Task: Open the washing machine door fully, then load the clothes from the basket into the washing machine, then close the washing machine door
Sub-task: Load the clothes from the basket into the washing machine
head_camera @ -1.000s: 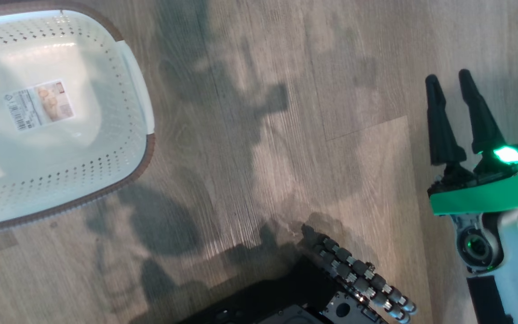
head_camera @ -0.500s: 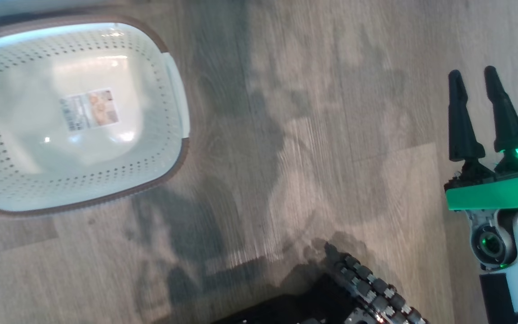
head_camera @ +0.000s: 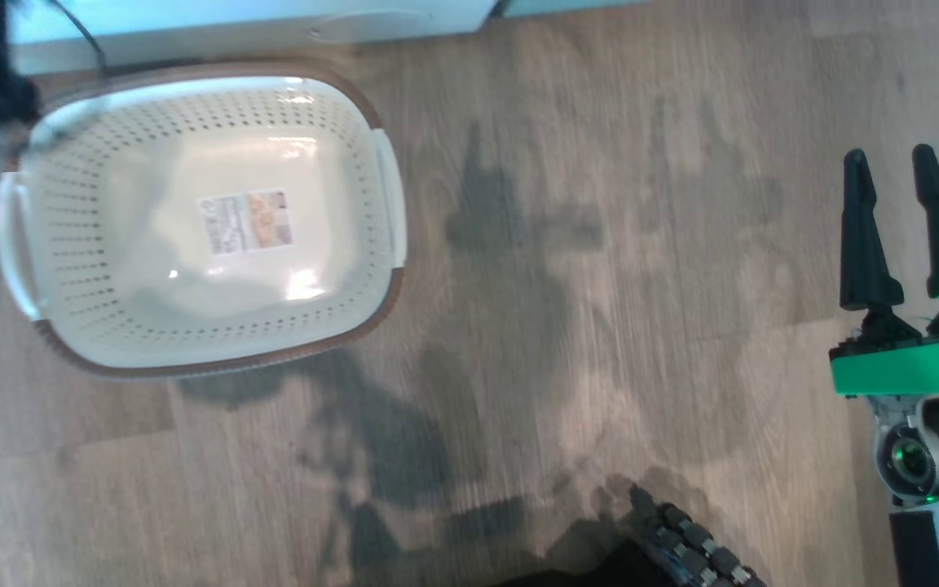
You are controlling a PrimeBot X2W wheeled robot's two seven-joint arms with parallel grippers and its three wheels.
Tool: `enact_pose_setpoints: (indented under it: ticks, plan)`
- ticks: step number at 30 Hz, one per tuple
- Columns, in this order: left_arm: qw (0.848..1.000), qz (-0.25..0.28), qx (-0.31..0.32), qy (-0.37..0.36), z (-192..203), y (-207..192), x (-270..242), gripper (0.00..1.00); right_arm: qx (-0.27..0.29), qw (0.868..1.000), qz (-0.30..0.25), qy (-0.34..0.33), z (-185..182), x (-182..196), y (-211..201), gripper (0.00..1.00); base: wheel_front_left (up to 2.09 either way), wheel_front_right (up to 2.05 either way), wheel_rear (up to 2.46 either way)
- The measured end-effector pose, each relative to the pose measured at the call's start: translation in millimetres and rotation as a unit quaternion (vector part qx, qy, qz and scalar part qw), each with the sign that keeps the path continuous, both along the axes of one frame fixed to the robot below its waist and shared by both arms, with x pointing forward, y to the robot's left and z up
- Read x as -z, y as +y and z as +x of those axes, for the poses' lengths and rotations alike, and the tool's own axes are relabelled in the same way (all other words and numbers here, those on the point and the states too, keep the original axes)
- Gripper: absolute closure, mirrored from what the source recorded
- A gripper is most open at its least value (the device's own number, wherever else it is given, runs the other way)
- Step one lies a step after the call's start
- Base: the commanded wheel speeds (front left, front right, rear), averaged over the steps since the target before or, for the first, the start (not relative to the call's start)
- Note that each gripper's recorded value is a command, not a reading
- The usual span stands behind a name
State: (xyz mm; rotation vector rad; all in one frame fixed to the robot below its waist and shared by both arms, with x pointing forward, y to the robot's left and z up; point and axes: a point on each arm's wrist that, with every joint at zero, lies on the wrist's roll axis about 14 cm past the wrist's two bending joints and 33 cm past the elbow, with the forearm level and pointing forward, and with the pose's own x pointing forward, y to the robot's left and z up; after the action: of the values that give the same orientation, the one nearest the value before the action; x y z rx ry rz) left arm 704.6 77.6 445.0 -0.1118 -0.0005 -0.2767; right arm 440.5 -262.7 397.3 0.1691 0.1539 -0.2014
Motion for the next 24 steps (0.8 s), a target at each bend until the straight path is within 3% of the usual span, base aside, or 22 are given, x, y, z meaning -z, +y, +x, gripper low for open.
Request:
enact_pose_setpoints:
  ticks: [11, 24]
  plan:
    - [0.999, -0.005, -0.040, -0.023, -86, 29, -21, 0.00, -0.011, 1.000, -0.015, -0.019, 0, -15, 6, 0.00, 0.00, 0.00, 0.00]
    - [0.998, -0.005, -0.065, 0.016, -195, 58, -20, 0.00, -0.041, 0.998, -0.034, -0.031, -11, -32, 26, 0.00, 0.00, 0.00, 0.00]
